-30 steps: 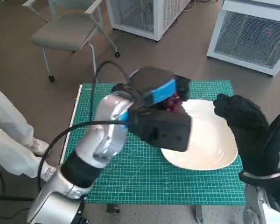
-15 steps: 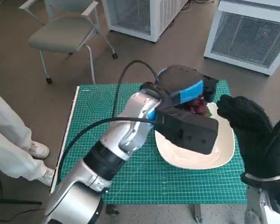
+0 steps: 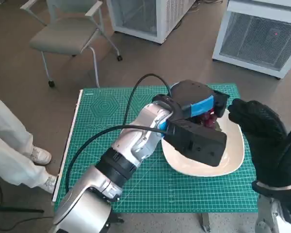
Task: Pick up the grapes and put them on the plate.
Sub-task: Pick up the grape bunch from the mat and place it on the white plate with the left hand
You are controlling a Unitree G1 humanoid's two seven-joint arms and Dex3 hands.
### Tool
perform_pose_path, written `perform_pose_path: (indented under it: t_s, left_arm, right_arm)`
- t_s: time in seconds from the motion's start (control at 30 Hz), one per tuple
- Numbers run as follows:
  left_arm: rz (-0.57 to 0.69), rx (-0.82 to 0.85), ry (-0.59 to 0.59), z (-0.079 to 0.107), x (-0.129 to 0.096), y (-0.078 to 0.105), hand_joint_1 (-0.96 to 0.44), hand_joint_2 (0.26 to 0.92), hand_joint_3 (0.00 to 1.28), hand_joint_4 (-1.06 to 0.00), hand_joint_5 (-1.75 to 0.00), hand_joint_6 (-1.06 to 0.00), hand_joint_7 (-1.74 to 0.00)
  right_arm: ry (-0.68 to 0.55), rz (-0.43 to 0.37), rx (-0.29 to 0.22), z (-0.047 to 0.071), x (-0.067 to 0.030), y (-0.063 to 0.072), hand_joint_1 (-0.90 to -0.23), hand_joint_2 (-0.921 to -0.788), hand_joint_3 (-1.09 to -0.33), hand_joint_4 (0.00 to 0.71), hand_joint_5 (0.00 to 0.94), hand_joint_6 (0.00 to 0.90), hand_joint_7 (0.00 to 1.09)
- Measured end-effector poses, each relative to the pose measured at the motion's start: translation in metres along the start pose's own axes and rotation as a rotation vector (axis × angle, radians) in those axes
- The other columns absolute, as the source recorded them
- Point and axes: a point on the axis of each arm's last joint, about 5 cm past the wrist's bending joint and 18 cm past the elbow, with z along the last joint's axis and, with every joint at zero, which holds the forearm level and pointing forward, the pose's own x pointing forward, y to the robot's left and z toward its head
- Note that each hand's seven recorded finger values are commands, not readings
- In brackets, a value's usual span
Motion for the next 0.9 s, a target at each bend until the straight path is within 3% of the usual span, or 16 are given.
perform_pose_path:
  t_s: [0.17, 0.3, 0.37, 0.43, 0.5, 0.6, 0.7, 0.9]
  left_arm:
    - [-0.026, -0.013, 0.005, 0.0008, 0.0006, -0.0003, 0.0, 0.921, 0.2, -0.58, -1.27, -0.43, -1.37]
    - [-0.074, -0.043, 0.015, 0.0014, 0.0014, 0.0003, 0.0, 0.921, 0.21, -0.58, -1.29, -0.42, -1.36]
    - [-0.103, -0.061, 0.02, 0.0015, 0.002, 0.001, -0.08, 0.918, 0.2, -0.53, -1.19, -0.43, -1.32]
    - [-0.13, -0.07, 0.022, 0.0013, 0.0024, 0.0017, -0.22, 0.91, 0.15, -0.44, -0.86, -0.4, -1.06]
    - [-0.151, -0.068, 0.021, 0.0007, 0.0024, 0.0021, -0.33, 0.909, 0.08, -0.36, -0.5, -0.36, -0.68]
    - [-0.166, -0.06, 0.012, -0.0002, 0.0023, 0.0017, -0.42, 0.916, 0.03, -0.27, -0.18, -0.33, -0.35]
    - [-0.169, -0.055, 0.003, -0.0012, 0.0023, 0.0006, -0.45, 0.92, 0.02, -0.19, -0.06, -0.32, -0.2]
    - [-0.151, -0.058, 0.011, -0.0048, 0.0022, -0.0029, -0.48, 0.921, 0.02, -0.12, -0.01, -0.29, -0.11]
  right_arm:
    - [0.0, -0.003, -0.001, 0.0, -0.0002, 0.0001, -0.326, -0.921, -0.599, 0.471, 0.807, 0.259, 0.97]
    - [0.0, -0.006, -0.003, -0.0001, -0.0006, 0.0001, -0.325, -0.921, -0.6, 0.472, 0.806, 0.259, 0.97]
    - [0.0, -0.008, -0.004, -0.0001, -0.0008, 0.0001, -0.325, -0.921, -0.6, 0.472, 0.805, 0.26, 0.97]
    - [-0.002, -0.009, -0.005, -0.0001, -0.001, 0.0, -0.325, -0.921, -0.6, 0.473, 0.805, 0.26, 0.97]
    - [-0.004, -0.011, -0.007, 0.0, -0.0011, 0.0, -0.325, -0.921, -0.6, 0.476, 0.805, 0.26, 0.97]
    - [-0.005, -0.013, -0.013, 0.0001, -0.0013, 0.0, -0.326, -0.921, -0.6, 0.479, 0.805, 0.26, 0.96]
    - [-0.003, -0.014, -0.015, 0.0, -0.0016, 0.0, -0.327, -0.921, -0.6, 0.482, 0.804, 0.26, 0.96]
    - [-0.001, -0.016, -0.02, -0.0002, -0.0023, -0.0001, -0.327, -0.921, -0.599, 0.484, 0.802, 0.26, 0.96]
